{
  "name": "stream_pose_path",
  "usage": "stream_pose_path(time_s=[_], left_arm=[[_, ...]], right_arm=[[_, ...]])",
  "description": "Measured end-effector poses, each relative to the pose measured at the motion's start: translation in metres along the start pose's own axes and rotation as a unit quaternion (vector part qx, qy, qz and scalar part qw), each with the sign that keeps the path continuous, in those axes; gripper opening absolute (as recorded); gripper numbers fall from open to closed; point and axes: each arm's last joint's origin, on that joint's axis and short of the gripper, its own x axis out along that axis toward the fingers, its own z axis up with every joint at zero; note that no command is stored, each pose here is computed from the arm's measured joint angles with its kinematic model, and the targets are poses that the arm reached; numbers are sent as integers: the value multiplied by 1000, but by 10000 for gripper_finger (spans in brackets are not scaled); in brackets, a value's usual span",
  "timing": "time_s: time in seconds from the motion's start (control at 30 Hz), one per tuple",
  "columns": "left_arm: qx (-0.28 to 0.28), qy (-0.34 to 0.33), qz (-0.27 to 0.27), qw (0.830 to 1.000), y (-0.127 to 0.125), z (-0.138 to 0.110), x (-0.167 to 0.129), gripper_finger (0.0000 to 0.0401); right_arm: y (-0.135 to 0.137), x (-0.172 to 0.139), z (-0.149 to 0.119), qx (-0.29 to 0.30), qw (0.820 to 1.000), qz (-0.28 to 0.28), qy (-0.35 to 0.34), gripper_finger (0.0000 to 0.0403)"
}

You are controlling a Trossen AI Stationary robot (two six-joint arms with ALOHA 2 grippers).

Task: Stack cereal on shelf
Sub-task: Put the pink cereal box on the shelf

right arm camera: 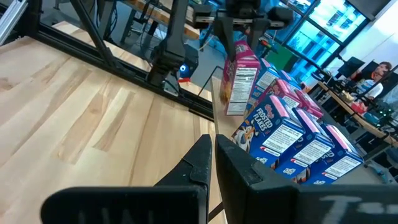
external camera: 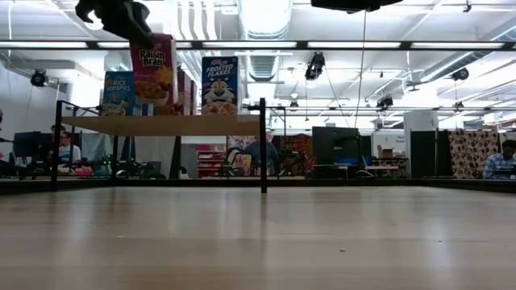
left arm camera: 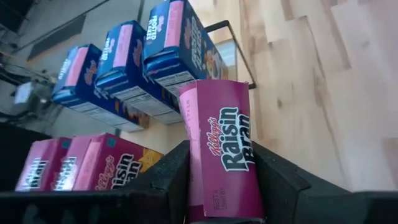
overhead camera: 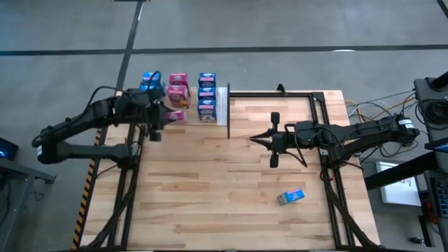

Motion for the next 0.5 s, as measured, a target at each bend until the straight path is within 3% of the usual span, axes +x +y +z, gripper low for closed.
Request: stream_pose_path(time_s=[0.27, 0.5], left_arm=[[-23, -3, -33, 999, 17, -11, 9, 130], [-40, 20, -28, 999, 27, -16, 18, 129]], right_arm=[[0, 0, 0, 5, 1000, 0, 0, 12], [0, 0, 0, 5, 1000, 0, 0, 12]])
